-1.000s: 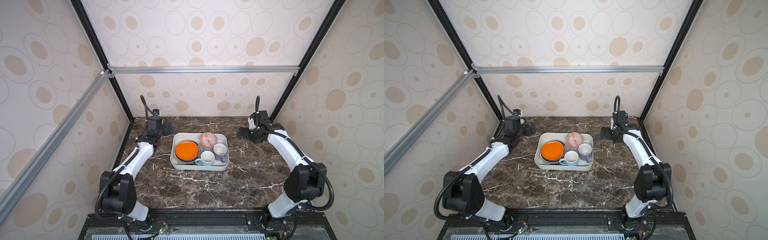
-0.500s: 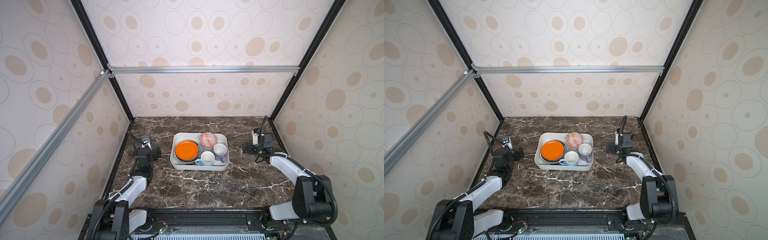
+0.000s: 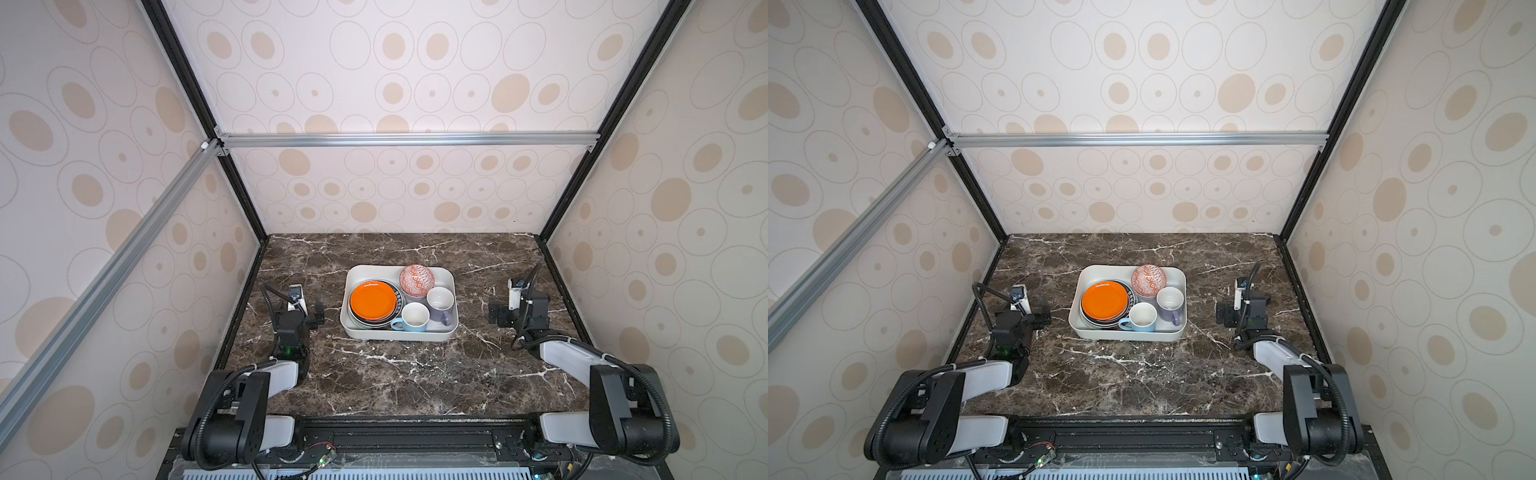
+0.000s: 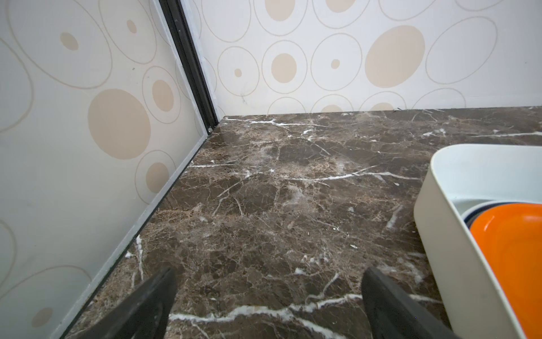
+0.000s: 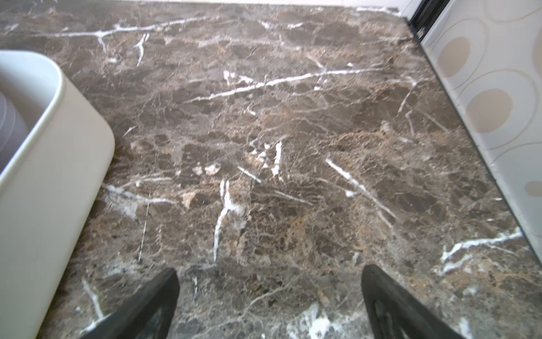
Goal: Place the mixed dishes into the plastic bin
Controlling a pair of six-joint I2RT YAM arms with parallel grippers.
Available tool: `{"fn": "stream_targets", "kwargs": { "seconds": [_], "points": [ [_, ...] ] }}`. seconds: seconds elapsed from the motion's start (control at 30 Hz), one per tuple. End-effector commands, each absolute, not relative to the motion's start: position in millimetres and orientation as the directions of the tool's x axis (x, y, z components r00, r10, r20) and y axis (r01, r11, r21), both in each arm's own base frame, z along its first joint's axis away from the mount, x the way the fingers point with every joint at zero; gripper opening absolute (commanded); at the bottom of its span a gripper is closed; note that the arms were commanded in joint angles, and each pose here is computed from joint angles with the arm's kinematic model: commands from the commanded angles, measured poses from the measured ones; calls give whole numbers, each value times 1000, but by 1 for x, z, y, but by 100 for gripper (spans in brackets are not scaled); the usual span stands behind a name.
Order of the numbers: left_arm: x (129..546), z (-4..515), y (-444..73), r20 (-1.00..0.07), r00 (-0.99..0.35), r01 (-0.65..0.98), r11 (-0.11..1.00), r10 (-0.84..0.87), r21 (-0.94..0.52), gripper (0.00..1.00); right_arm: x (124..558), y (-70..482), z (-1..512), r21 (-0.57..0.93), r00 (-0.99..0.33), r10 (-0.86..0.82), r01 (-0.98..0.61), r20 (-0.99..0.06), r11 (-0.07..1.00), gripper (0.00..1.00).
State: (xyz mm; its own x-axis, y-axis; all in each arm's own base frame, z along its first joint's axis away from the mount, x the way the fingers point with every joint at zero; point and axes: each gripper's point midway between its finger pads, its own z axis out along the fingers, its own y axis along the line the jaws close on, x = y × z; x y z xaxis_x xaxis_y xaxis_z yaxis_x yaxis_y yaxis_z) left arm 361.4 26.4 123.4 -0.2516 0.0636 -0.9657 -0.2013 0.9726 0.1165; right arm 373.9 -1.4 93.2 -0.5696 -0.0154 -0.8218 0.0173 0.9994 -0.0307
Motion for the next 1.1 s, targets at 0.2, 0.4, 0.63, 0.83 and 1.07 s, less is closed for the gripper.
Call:
{"fn": "stream_targets", "kwargs": {
  "seconds": [0.2, 0.4, 0.63, 0.83, 1.07],
  "points": [
    [365, 138, 27, -997, -57, -215, 975, 51, 62, 99, 403, 0, 97, 18, -456, 20, 9, -890, 1000, 100],
    [377, 129, 19, -992, -106, -161, 984, 65, 82, 99, 400, 12, 86, 12, -416, -15, -64, -909, 998, 100],
    [378, 129, 19, -993, -102, -151, 986, 59, 74, 99, 399, 16, 84, -1, -400, -34, -82, -916, 997, 100],
    [377, 130, 20, -993, -97, -153, 985, 60, 75, 99, 398, 16, 84, -2, -412, -35, -80, -911, 997, 100],
    [377, 130, 19, -993, -99, -151, 986, 60, 75, 99, 398, 16, 85, -2, -409, -35, -80, -912, 997, 100]
  ]
}}
